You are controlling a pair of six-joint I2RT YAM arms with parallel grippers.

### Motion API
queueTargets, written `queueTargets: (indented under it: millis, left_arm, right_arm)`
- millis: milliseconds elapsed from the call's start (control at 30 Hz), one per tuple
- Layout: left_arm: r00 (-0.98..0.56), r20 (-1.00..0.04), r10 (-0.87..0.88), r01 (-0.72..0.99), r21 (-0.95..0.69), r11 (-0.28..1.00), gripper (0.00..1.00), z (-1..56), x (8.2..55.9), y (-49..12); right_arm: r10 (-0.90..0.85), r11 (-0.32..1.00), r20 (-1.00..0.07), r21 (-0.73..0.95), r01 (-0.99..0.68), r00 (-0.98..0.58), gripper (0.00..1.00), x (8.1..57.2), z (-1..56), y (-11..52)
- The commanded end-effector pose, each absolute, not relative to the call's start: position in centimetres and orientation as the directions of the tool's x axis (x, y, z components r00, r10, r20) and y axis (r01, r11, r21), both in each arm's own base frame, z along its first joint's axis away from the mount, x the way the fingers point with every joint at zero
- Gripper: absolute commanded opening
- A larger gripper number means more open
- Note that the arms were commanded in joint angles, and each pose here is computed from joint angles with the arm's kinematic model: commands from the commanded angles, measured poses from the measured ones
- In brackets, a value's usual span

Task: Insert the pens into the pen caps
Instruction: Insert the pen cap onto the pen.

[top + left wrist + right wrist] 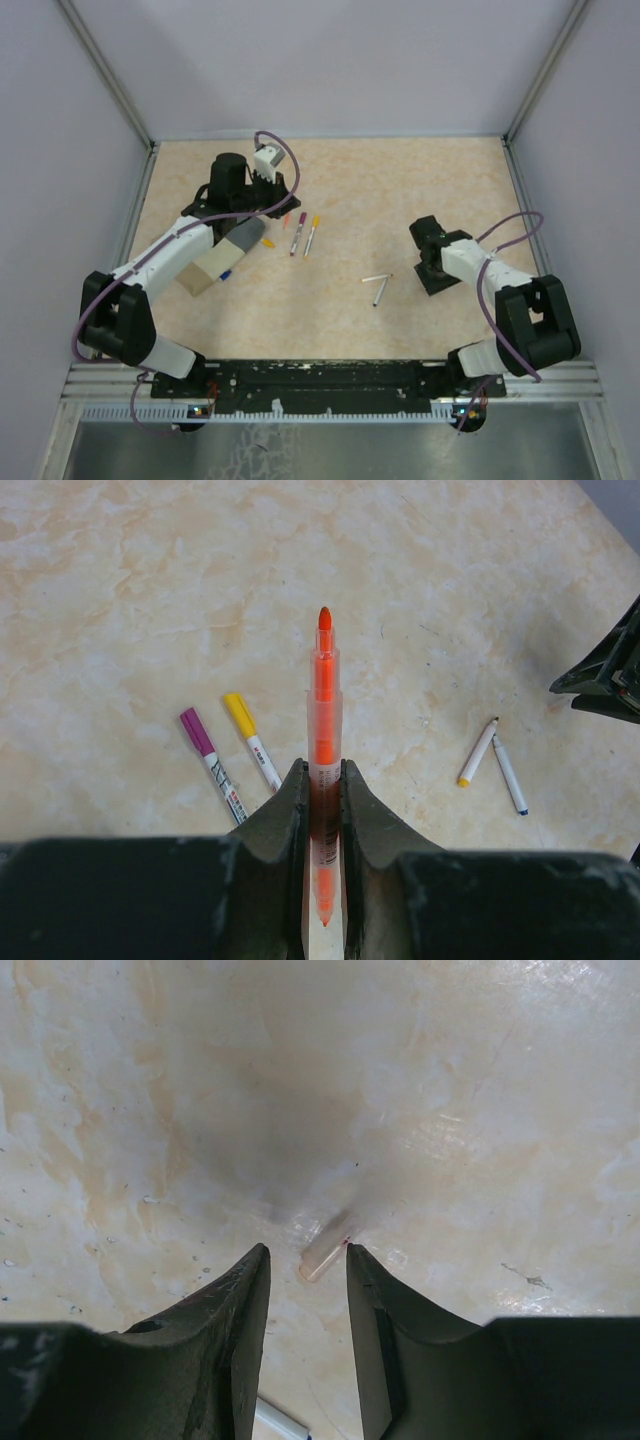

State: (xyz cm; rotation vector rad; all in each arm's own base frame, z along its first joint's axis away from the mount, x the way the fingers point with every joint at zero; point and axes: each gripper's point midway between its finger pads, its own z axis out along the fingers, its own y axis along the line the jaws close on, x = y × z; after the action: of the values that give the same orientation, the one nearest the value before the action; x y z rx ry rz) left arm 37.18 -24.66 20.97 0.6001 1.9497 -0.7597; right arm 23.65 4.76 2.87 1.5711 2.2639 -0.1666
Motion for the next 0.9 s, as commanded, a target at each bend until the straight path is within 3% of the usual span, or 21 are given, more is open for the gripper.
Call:
queueTargets:
  millis: [0, 433, 600, 867]
  left_arm:
    - [-0.426, -0.899, 0.106, 0.699, -0.252, 0.670, 0.00, 22.1, 37.3, -25.0]
    - [-0.425, -0.899, 0.109, 0.699, -0.249, 0.670, 0.00, 22.0, 37.4, -25.0]
    - [-0.426, -0.898, 0.109, 0.698, -0.249, 0.672, 0.00, 22.0, 37.4, -25.0]
    - [-0.426, -0.898, 0.111, 0.699, -0.249, 0.671, 0.00, 22.0, 37.4, -25.0]
  right_arm:
    - [0.881, 0.332, -0.396, 0.121, 0.936, -0.261, 0.36, 24.2, 2.7, 4.0]
    - [0.876, 0.340, -0.388, 0.080, 0.937, -0.285, 0.28, 23.4, 1.1, 3.9]
    - [0.866, 0.363, -0.389, 0.060, 0.930, -0.313, 0.20, 23.4, 0.6, 3.9]
    - [0.770, 0.565, -0.415, 0.090, 0.820, -0.485, 0.13, 25.6, 1.2, 4.6]
